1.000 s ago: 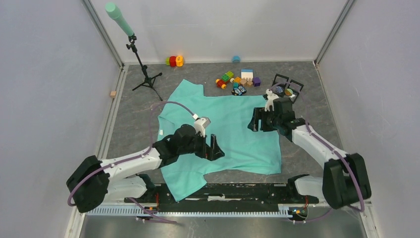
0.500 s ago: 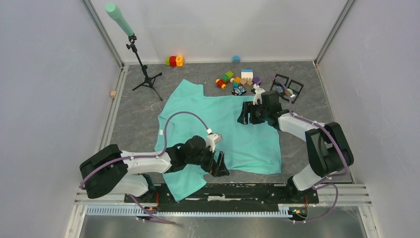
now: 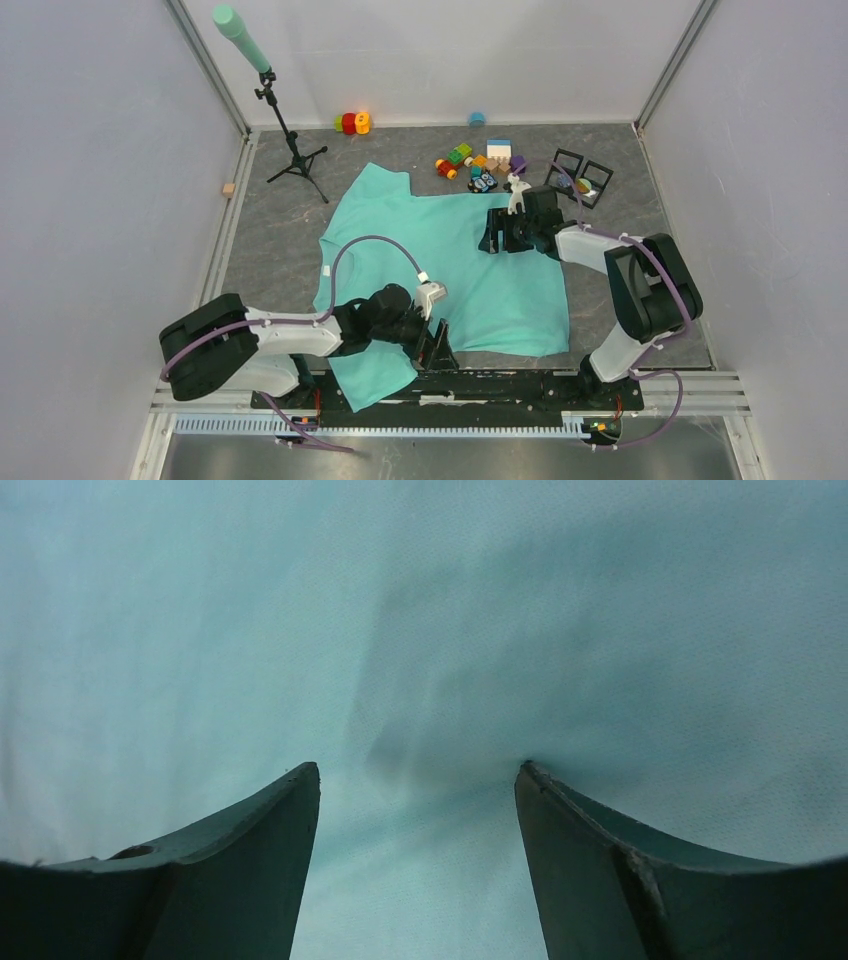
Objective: Pin the brooch onto the clothing
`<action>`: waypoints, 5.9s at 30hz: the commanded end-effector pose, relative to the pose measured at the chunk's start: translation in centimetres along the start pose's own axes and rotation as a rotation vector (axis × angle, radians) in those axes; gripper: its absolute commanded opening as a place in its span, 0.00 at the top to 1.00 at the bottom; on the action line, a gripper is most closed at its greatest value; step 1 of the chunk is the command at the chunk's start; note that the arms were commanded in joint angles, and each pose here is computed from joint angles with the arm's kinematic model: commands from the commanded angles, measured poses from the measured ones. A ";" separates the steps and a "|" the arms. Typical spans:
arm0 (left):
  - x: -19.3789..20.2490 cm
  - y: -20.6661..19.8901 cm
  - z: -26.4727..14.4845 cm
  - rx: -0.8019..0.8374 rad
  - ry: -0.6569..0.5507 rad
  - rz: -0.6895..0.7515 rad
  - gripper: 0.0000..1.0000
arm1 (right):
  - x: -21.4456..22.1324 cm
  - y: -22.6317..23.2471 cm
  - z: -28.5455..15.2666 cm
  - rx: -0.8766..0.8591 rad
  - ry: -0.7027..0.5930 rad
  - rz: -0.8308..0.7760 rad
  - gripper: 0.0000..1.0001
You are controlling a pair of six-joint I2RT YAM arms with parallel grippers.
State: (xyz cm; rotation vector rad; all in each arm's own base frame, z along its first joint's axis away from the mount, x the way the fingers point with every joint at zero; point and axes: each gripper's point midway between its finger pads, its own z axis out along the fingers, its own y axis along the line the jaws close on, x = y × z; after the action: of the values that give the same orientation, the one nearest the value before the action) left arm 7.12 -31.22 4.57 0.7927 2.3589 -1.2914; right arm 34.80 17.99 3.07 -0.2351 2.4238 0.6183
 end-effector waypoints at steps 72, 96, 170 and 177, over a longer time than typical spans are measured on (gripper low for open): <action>-19.0 9.5 -27.1 -0.715 -0.637 -0.146 0.00 | -17.5 -17.2 -5.3 1.149 -0.008 -0.456 0.42; -18.9 9.7 -26.0 -0.668 -0.599 -0.167 0.00 | -18.5 -20.5 -0.6 1.214 0.066 -0.545 0.59; -18.7 8.8 -22.3 -0.467 -0.532 -0.106 0.03 | -10.5 -4.8 -6.4 0.417 -0.229 -0.371 1.00; -16.9 3.6 -16.3 -0.266 -0.349 0.061 0.03 | -3.8 3.9 -7.3 -0.097 -0.146 -0.377 1.00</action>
State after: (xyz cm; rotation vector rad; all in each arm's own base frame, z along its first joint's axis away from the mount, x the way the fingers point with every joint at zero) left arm 24.46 -17.30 19.29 0.2476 2.2111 -0.8506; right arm 37.68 11.83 10.45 -0.4912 2.1877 0.0872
